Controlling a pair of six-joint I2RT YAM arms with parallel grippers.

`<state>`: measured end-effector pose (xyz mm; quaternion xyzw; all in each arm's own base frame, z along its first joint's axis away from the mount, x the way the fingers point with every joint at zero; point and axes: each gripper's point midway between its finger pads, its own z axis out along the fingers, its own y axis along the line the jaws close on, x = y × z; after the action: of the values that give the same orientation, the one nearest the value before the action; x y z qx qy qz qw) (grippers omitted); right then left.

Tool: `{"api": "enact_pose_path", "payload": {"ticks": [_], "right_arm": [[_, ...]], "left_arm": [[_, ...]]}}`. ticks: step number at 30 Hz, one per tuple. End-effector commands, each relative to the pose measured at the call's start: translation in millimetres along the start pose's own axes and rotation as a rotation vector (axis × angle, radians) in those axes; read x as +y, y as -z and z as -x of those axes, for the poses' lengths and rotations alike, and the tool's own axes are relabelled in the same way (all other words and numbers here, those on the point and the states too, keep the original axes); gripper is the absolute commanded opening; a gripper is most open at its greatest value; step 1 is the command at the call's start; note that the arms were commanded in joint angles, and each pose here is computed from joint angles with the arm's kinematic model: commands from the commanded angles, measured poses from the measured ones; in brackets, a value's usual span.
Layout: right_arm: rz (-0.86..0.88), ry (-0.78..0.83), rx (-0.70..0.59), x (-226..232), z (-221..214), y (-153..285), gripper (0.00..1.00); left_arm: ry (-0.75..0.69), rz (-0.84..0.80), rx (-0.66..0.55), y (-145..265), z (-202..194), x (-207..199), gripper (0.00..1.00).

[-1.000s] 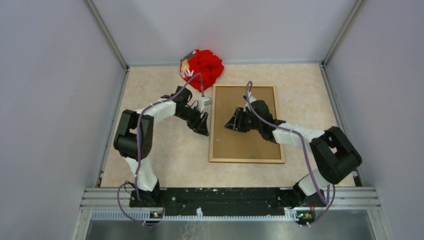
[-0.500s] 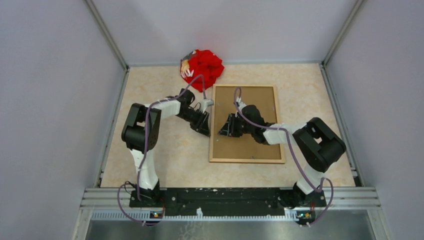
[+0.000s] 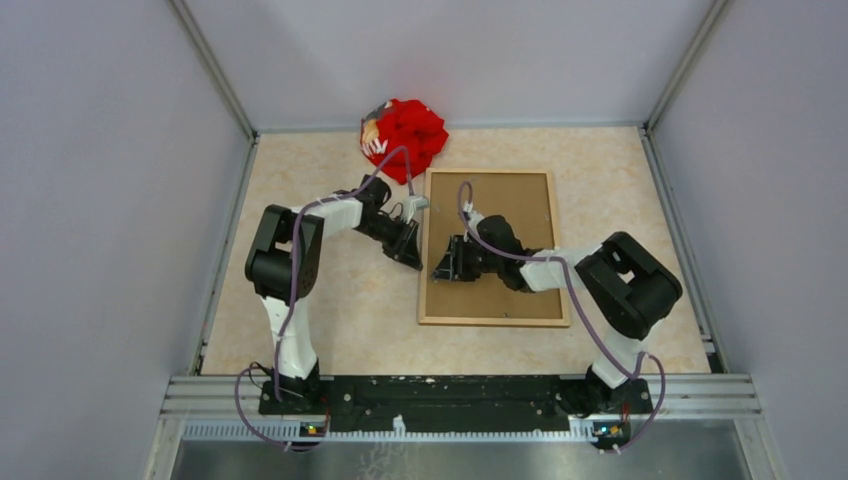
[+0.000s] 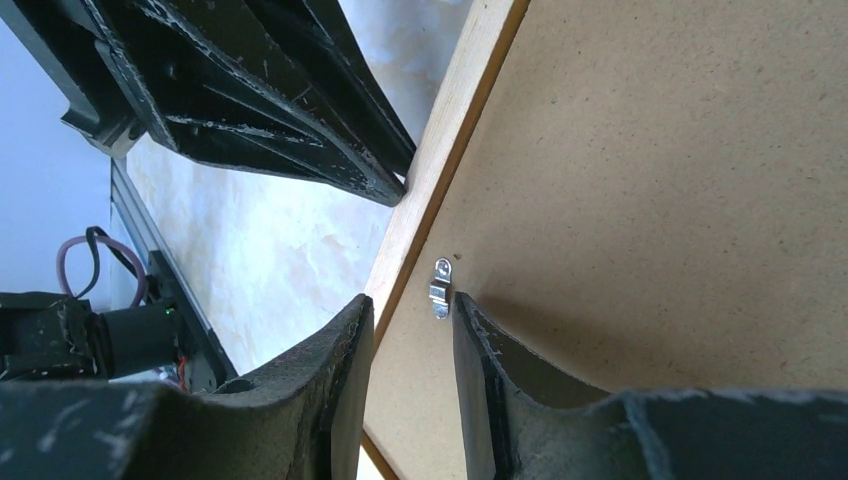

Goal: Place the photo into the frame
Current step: Install the photo frame at the center of the board.

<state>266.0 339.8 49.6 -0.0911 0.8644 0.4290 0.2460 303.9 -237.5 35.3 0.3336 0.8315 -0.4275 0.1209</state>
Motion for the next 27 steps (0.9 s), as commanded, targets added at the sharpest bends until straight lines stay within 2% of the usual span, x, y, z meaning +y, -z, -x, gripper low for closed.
{"api": "enact_pose_path", "payload": {"ticks": [1, 27], "right_arm": [[0.047, 0.057, -0.02, 14, 10, -5, 0.35], [0.04, 0.07, 0.036, 9, 6, -16, 0.34]], "left_arm": [[-0.043, 0.007, -0.015, -3, 11, 5, 0.21], [-0.058, 0.032, -0.004, -1, 14, 6, 0.17]]}}
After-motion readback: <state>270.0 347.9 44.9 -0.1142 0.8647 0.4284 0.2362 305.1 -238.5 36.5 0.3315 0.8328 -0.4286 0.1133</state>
